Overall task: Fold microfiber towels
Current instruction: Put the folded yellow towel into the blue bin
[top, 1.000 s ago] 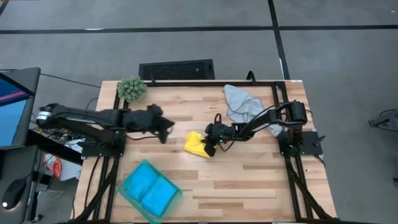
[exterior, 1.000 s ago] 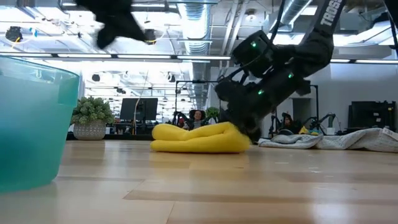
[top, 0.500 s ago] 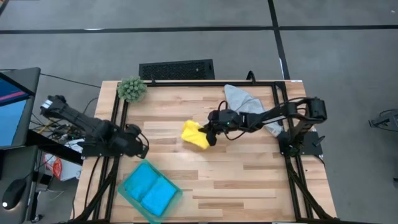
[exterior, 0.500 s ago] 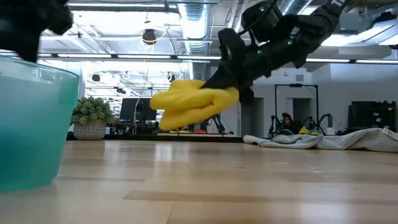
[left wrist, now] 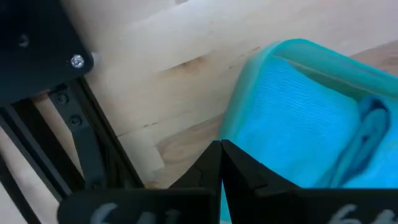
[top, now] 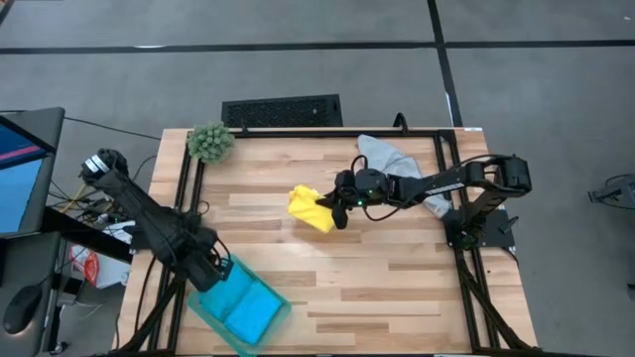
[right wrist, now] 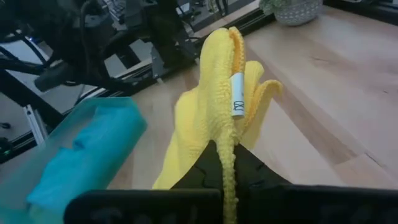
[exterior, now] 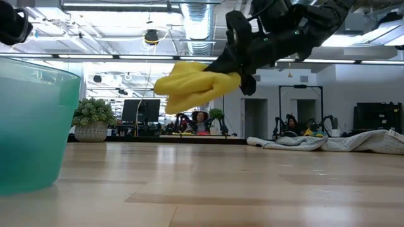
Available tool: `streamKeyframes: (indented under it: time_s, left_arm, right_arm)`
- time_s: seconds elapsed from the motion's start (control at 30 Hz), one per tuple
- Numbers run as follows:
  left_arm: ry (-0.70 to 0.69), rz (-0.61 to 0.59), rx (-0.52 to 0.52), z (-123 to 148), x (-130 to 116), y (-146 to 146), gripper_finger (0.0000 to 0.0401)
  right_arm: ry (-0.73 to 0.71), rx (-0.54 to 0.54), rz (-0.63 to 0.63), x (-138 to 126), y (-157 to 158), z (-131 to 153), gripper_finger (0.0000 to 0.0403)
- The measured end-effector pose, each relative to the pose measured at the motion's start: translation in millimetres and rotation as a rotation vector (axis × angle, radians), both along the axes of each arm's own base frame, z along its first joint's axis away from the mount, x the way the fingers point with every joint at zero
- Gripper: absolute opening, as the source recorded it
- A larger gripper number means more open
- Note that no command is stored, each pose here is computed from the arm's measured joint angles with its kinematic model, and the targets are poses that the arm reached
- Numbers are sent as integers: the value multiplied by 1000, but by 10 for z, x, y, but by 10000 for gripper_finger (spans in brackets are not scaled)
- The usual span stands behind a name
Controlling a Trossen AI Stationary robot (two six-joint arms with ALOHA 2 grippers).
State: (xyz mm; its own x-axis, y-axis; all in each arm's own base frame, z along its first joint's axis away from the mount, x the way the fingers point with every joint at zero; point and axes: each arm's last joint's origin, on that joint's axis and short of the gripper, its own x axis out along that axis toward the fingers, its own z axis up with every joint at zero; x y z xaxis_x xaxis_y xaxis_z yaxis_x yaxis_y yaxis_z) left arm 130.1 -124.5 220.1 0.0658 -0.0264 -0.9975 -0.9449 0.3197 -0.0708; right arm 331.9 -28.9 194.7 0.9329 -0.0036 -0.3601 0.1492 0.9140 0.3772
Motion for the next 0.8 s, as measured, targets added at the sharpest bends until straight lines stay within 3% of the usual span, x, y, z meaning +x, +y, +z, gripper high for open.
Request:
streamKeyframes:
  time_s: [0.2,0.37,0.6,0.73,0.8]
  left_arm:
    - [13,17,43,-124,49,-117,0]
    - [-100,10,102,-170,154,-159,0]
    - [-179,46,194,-201,224,-70,0]
    - [-347,108,245,-347,347,4,0]
    - [-338,129,278,-375,377,77,0]
  right_arm:
    - [-11,11,30,3,9,9,15]
    - [-72,25,110,27,44,59,15]
    - [-161,-59,293,352,187,240,15]
    - [-201,-55,383,600,306,316,15]
    - [-181,-41,422,681,366,313,15]
